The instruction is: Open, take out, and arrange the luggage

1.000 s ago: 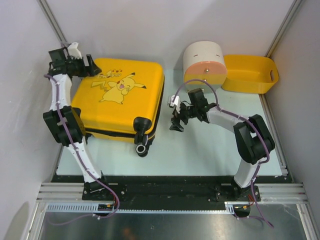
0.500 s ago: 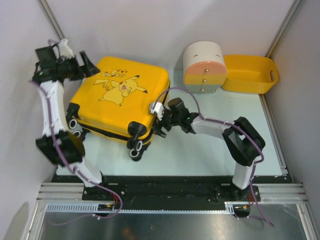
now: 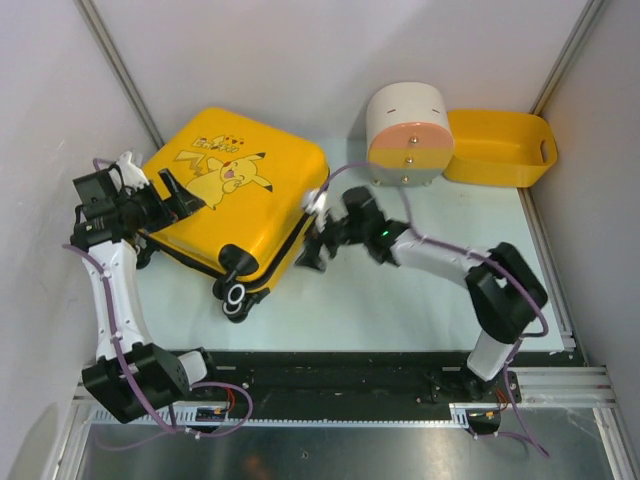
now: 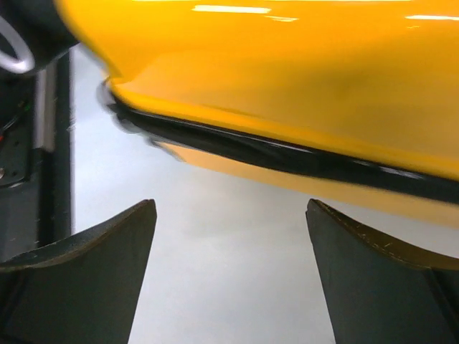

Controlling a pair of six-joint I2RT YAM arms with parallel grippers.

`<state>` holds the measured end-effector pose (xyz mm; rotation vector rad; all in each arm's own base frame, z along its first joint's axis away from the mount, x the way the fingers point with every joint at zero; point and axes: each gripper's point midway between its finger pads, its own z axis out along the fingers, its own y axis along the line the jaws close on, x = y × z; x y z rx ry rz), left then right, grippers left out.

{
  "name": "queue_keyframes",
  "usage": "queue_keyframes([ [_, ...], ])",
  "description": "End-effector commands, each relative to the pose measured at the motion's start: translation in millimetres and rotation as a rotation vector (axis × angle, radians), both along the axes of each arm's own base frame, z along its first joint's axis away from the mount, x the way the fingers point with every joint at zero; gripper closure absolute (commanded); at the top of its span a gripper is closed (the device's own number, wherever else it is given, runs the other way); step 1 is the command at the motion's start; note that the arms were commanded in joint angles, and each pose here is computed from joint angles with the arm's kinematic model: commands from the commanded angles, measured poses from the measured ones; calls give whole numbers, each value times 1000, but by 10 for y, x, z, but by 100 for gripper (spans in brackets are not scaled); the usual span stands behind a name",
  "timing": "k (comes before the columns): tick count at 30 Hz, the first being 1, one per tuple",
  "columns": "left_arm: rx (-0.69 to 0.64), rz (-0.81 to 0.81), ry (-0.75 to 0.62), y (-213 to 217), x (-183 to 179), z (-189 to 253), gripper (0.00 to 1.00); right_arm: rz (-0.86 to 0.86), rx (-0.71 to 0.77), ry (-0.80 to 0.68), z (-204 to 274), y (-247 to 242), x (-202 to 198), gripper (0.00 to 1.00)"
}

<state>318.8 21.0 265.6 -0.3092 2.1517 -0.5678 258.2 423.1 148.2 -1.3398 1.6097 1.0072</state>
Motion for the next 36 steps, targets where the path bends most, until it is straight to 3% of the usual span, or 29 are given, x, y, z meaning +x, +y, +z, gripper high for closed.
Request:
queue_keyframes([
  [1,40,-14,-77,-11,-51,147,0,-112,125,21,703,-545,540,8],
  [8,14,-6,-75,-42,-72,29,0,-534,286,-121,1388,-1084,1941,5],
  [10,32,11,-77,-19,-100,-5,0,-654,308,-94,1492,-1121,2357,8],
  [15,7,45,-80,4,-160,-5,0,-812,370,-107,1701,-1045,3087,12],
  [18,-143,41,-59,-63,-255,-47,0,-810,461,-35,1758,-920,3361,10],
  [22,-232,96,-49,47,-361,-141,0,-608,557,67,1696,-555,3197,7],
  [28,-277,165,-24,232,-453,-378,0,-453,530,279,1158,-160,2936,10],
  [32,-283,182,-5,308,-385,-576,0,-362,489,503,722,-23,2693,14],
  [36,-298,174,-58,398,-218,-562,0,-246,429,735,415,32,2190,16],
])
